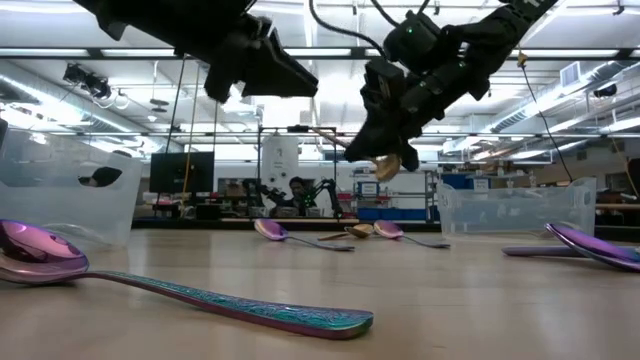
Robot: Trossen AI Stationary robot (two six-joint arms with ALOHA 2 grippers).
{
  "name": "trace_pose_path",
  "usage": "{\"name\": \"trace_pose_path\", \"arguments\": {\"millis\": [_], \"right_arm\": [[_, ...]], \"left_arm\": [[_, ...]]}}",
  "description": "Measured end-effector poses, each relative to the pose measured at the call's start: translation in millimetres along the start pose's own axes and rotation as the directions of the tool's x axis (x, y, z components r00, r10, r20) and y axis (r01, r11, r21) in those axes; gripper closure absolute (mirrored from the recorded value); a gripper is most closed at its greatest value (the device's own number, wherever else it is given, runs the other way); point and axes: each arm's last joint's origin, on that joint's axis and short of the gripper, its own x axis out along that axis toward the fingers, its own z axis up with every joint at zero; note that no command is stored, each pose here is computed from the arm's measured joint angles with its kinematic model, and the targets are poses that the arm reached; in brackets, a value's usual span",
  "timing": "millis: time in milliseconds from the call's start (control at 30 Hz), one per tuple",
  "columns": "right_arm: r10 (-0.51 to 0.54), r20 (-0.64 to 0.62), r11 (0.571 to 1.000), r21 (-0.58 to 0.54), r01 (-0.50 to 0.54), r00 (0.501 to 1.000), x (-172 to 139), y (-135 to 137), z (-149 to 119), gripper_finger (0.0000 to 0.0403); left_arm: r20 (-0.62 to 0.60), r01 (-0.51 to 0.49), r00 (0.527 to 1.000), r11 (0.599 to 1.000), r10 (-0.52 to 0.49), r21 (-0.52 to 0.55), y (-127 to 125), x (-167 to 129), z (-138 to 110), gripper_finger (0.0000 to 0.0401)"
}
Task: Sort silverware by color (type)
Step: Put the spoon into the top transparent bin
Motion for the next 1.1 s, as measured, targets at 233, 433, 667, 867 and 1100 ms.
{"name": "trace_pose_path", "arguments": {"millis": [233,433,667,867,1100], "right_arm": [[-0.159,-0.058,0.987,-0.015,0.159,0.986,-19.2,-11.4,-1.9,0.0372],[-0.268,-0.066,0.963,-0.035,0.266,0.961,-40.5,-9.0,-2.7,0.0372],[-0.338,-0.08,0.941,-0.031,0.336,0.938,-70.1,-3.6,-4.6,0.0372],[-0.488,-0.112,0.872,-0.023,0.488,0.866,-97.2,-3.8,-13.2,0.0371],[-0.632,-0.165,0.767,0.005,0.642,0.757,-122.9,-8.7,-23.9,0.0371]], "left_arm": [[0.057,0.174,0.985,0.934,-0.165,-0.311,2.7,5.0,-4.7,0.0258],[0.101,0.264,0.964,0.848,-0.245,-0.459,3.5,6.3,-5.3,0.0258],[0.108,0.267,0.963,0.807,-0.248,-0.527,3.1,6.0,-4.6,0.0258],[0.112,0.266,0.962,0.77,-0.247,-0.58,3.2,6.0,-4.2,0.0258],[0.119,0.261,0.963,0.721,-0.243,-0.642,3.7,6.0,-3.6,0.0258]]}}
